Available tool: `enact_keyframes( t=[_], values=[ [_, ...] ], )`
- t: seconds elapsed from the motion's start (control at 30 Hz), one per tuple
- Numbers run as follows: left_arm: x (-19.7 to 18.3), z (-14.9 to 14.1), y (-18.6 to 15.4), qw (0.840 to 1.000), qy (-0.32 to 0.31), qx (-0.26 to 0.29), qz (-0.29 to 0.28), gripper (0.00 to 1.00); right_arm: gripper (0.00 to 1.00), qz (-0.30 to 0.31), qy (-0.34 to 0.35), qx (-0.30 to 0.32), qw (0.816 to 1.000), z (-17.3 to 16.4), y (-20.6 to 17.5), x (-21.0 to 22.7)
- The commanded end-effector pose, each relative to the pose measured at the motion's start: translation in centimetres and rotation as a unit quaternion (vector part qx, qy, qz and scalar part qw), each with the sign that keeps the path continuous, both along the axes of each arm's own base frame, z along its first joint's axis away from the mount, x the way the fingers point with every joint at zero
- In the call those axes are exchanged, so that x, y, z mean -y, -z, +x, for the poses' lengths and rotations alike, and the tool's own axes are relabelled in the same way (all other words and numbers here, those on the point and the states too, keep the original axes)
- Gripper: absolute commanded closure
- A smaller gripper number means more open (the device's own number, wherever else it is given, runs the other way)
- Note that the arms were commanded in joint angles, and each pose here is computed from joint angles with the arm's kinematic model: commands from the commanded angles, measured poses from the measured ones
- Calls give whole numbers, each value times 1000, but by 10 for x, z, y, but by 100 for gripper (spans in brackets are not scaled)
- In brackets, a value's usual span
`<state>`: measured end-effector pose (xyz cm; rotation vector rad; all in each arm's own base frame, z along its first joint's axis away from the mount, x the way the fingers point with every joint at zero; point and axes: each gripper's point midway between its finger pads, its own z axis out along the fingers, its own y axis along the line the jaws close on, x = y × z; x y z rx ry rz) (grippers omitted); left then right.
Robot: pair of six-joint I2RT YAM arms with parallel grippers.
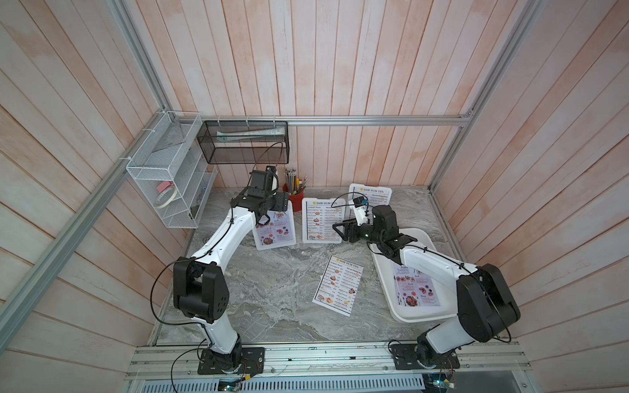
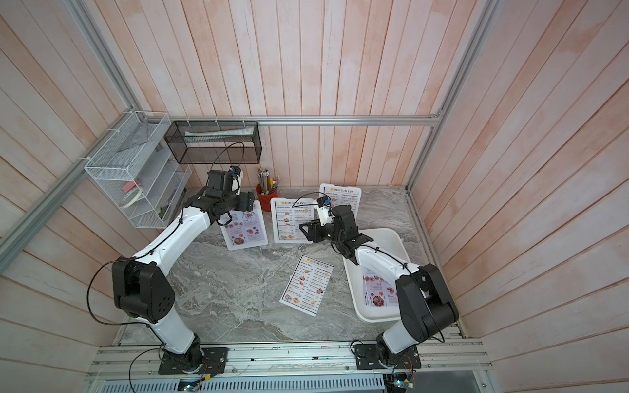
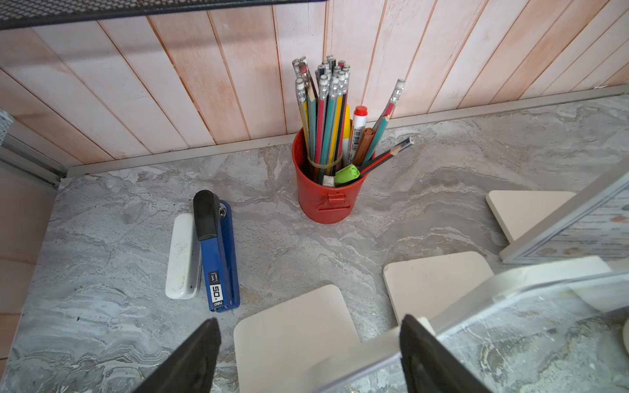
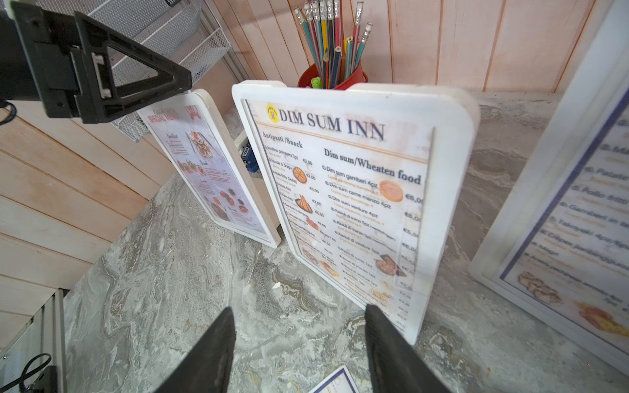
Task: Replace the menus in the menu holders
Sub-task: Adjust the menu holder at the center of the board.
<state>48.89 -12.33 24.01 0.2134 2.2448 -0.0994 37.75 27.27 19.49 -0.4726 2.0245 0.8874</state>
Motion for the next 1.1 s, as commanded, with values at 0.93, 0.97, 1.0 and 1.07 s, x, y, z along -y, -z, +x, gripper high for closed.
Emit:
enact_keyframes(
  t=[0.93, 0.97, 1.0, 1.07],
  values=[
    [-15, -43, -61, 995, -58, 20, -79, 12, 37, -8, 20, 17, 1000, 23, -13, 9],
    [-17, -52, -60, 994, -66, 15, -83, 12, 37, -5, 24, 15, 1000, 28, -11, 13],
    [-18, -59, -58, 994, -69, 11, -87, 12, 37, -1, 24, 14, 1000, 33, -11, 16],
    [-19, -80, -54, 993, -76, 5, -94, 12, 37, -6, 22, 12, 1000, 42, -4, 20]
  ],
)
